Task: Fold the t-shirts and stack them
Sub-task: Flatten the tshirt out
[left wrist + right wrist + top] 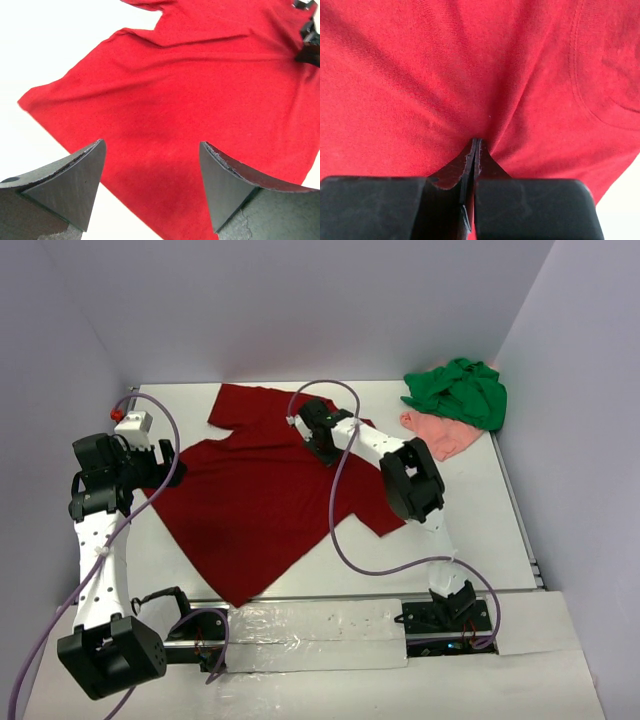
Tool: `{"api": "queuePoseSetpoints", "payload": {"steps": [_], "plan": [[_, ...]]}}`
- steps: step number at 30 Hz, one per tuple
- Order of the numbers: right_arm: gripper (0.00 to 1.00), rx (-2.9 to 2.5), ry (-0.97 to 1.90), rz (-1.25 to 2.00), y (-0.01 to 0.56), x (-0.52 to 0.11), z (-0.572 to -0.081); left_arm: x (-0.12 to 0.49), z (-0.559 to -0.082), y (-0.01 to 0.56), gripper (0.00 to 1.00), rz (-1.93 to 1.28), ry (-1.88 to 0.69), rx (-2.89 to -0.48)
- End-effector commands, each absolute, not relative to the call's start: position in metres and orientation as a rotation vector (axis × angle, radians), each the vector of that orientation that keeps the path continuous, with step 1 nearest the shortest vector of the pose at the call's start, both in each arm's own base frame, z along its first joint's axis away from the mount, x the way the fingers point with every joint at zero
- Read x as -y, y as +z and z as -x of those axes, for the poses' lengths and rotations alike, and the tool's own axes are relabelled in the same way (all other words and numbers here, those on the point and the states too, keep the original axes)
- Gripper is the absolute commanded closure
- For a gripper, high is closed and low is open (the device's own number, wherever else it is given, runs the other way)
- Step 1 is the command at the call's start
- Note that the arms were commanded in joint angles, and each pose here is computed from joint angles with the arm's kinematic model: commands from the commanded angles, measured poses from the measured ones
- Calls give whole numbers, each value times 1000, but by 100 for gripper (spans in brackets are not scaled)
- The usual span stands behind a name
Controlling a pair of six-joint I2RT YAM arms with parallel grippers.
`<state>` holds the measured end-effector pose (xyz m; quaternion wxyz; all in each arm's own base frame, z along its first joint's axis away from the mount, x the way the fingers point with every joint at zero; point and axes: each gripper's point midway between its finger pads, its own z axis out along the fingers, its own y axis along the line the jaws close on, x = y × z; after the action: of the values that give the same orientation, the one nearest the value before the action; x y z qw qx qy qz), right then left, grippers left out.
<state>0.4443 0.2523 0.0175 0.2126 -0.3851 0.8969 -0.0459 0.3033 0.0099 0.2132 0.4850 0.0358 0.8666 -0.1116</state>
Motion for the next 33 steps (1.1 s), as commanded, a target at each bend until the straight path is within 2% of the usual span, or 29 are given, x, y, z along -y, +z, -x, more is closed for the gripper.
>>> {"api": "queuePoseSetpoints", "payload": {"steps": [1,16,22,24,25,27,28,32,33], "plan": [[100,-2679,-371,1143,-3,-171,-413,-9,-306,228,16,-113,-255,-2052],[100,-2911,-555,1082,19,-36,-347,7,-298,217,16,-190,-362,-2102],[100,-2895,-454,1030,24,-42,-354,33,-281,196,18,-351,-579,-2190],[86,-2857,-300,1012,29,-64,-364,45,-273,185,19,-437,-676,-2241],[60,-2823,-239,1009,37,-75,-370,50,-270,184,20,-468,-714,-2247],[34,-2705,-38,1000,59,-111,-387,68,-262,183,20,-566,-841,-2248],[29,-2623,31,975,82,-125,-396,75,-259,184,21,-605,-885,-2241],[31,-2370,216,906,144,-173,-415,108,-251,191,23,-760,-1066,-2171],[32,-2303,262,893,159,-186,-420,123,-249,198,28,-808,-1126,-2125]]}}
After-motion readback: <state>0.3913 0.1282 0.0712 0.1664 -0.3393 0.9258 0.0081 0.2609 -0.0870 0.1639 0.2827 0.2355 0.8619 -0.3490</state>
